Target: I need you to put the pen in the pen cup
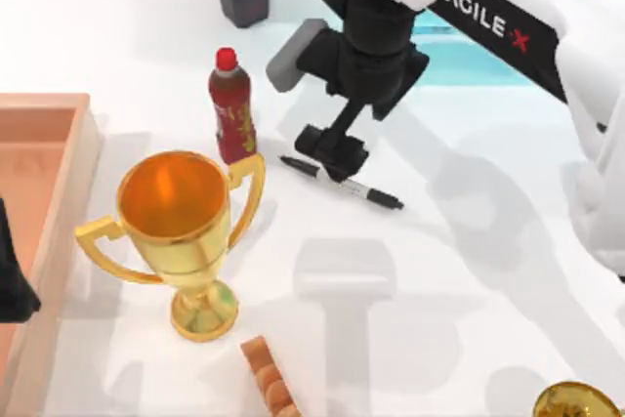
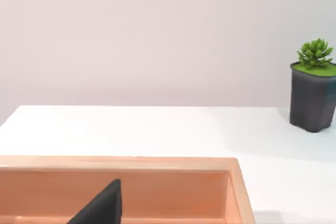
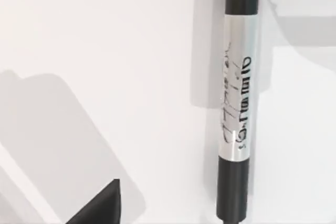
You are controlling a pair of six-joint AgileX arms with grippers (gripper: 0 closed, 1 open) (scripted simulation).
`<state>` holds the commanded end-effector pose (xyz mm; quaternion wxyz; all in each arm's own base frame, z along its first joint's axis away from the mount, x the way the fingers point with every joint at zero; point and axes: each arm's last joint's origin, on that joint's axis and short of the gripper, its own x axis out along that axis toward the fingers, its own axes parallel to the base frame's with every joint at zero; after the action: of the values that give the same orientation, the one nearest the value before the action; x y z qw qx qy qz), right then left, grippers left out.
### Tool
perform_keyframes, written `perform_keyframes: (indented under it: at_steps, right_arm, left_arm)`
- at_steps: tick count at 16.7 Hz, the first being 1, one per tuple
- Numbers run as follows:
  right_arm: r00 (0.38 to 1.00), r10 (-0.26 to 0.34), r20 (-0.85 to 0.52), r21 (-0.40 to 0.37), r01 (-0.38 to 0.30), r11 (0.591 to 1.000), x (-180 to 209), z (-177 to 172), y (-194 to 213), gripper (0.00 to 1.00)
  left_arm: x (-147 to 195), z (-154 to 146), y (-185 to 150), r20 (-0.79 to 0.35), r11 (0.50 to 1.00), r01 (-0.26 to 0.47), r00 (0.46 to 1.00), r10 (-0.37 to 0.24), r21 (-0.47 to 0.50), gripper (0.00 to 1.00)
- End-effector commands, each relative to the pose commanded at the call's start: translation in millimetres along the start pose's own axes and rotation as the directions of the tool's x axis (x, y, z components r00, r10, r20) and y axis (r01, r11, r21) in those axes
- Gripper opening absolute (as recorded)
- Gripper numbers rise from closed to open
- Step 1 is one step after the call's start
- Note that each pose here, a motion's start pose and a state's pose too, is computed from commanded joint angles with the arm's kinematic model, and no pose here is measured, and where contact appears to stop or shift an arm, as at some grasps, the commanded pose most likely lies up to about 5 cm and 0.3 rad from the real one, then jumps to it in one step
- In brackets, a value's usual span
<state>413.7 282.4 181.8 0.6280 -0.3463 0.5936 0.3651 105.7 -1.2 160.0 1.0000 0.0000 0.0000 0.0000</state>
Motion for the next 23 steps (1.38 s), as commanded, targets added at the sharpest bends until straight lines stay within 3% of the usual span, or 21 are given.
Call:
perform_keyframes:
  at_steps: [8, 14, 23]
  right_arm:
    - [1.0, -0.002, 0.006, -0.003, 0.002, 1.0, 84, 2, 1, 1.0]
    - [1.0, 0.0, 0.002, -0.003, 0.0, 1.0, 95, 1, 2, 1.0]
    - [1.0, 0.0, 0.002, -0.003, 0.0, 1.0, 95, 1, 2, 0.32]
  left_arm:
    - [0, 0, 0, 0.0, 1.0, 0.0, 1.0, 0.0, 0.0, 1.0]
    - [0, 0, 0, 0.0, 1.0, 0.0, 1.0, 0.0, 0.0, 1.0]
    - [0, 0, 0, 0.0, 1.0, 0.0, 1.0, 0.0, 0.0, 1.0]
